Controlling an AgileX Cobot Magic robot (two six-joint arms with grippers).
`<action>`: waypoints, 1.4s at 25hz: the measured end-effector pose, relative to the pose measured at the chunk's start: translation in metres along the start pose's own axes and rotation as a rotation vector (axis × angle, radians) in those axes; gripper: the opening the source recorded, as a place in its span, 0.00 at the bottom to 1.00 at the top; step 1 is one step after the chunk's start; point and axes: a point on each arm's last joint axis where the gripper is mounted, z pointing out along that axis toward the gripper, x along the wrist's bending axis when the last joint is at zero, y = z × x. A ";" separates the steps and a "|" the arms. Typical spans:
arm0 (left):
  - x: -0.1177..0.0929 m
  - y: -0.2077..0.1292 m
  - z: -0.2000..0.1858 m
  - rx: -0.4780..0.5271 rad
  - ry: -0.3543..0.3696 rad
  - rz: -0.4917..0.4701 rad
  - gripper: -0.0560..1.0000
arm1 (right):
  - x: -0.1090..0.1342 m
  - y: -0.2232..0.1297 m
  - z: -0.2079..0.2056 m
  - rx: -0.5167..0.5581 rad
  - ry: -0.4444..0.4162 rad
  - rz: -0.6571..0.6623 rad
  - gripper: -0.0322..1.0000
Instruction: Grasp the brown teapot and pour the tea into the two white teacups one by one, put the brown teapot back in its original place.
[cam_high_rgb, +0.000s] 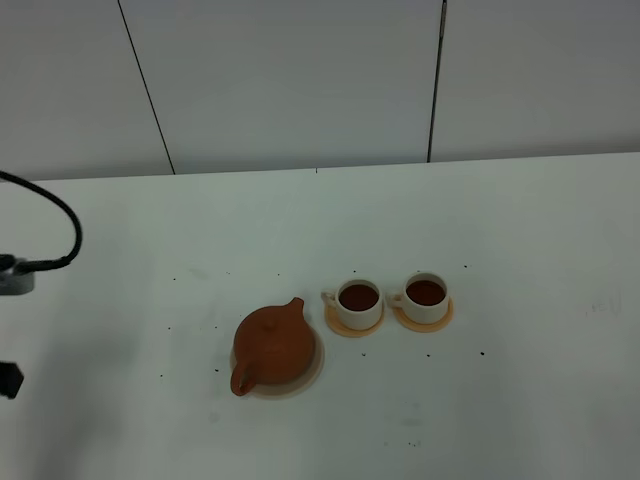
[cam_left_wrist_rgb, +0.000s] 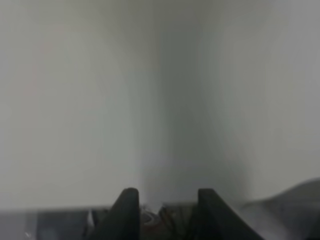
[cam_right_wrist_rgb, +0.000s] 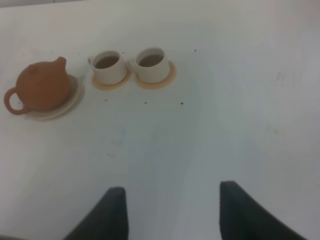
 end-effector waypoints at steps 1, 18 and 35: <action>0.001 -0.013 -0.001 -0.013 0.001 -0.029 0.38 | 0.000 0.000 0.000 0.000 0.000 0.000 0.43; -0.030 -0.153 0.010 -0.482 -0.031 -0.143 0.38 | 0.000 0.000 0.000 0.000 0.000 0.000 0.43; -0.042 -0.209 -0.005 -0.883 0.004 -0.131 0.38 | 0.000 0.000 0.000 0.000 0.000 0.001 0.43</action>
